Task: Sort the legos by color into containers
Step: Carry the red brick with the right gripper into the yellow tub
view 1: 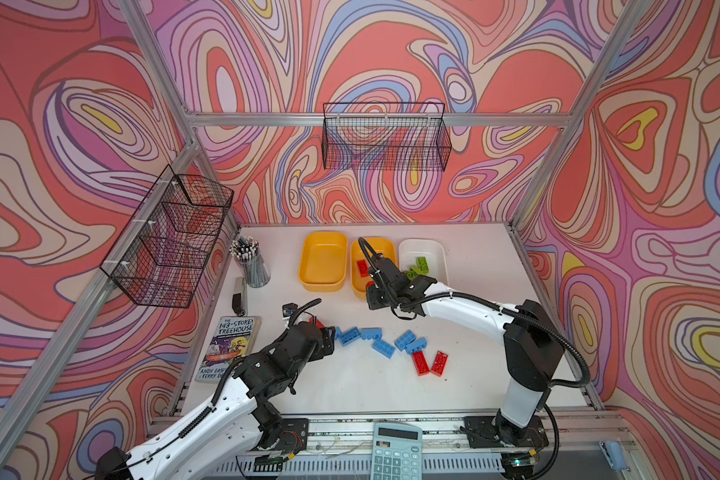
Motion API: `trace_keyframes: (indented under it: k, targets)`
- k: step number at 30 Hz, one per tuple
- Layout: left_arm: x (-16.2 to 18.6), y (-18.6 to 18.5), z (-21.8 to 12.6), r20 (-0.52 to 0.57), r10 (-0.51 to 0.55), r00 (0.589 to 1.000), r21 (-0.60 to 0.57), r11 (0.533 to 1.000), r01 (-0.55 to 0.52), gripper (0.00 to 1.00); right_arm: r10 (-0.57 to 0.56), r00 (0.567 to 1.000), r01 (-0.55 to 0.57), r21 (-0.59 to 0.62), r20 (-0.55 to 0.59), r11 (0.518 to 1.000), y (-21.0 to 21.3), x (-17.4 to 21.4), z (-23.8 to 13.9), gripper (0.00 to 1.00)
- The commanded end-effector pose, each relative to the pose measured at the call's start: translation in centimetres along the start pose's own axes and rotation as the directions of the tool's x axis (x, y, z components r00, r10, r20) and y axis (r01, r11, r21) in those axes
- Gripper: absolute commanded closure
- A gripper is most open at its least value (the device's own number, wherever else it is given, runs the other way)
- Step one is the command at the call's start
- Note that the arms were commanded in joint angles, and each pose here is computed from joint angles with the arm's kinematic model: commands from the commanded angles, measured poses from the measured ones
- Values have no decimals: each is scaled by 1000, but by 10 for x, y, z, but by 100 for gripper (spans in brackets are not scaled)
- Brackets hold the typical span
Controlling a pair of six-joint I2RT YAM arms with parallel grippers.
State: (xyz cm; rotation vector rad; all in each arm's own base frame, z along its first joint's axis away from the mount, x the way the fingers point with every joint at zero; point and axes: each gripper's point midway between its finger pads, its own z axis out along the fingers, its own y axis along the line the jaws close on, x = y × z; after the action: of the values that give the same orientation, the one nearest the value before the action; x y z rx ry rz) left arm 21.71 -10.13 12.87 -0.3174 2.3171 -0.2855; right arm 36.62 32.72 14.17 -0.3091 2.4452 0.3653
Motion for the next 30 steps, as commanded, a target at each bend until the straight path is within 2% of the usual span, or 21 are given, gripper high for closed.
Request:
trace_keyframes:
  k: [1,9,14,16,21,26,30]
  targets:
    - [-5,5,-2,6,4,1000,-30,1000,-4,0,-8,1000,8,64,-11,998,-26,-16,21,77]
    - [-2,14,3,-28,-19,999,-66,998,17,0,26,1000,-27,64,10,998,-45,-59,76,76]
    - [1,33,7,-76,-52,996,-161,986,39,0,28,1000,-28,85,-2,996,-53,-70,107,73]
    - [3,37,10,-101,-68,993,-180,983,49,0,31,1000,-31,89,1,996,-53,-74,112,65]
    - [3,38,20,-123,-92,988,-188,980,68,0,48,998,-50,51,39,997,-45,-87,105,30]
    - [0,39,28,-140,-89,986,-211,976,58,0,59,994,-59,-6,88,998,-37,-98,71,23]
    - [-8,33,36,-135,-74,988,-204,978,45,0,90,989,-80,-87,119,993,-30,-90,33,16]
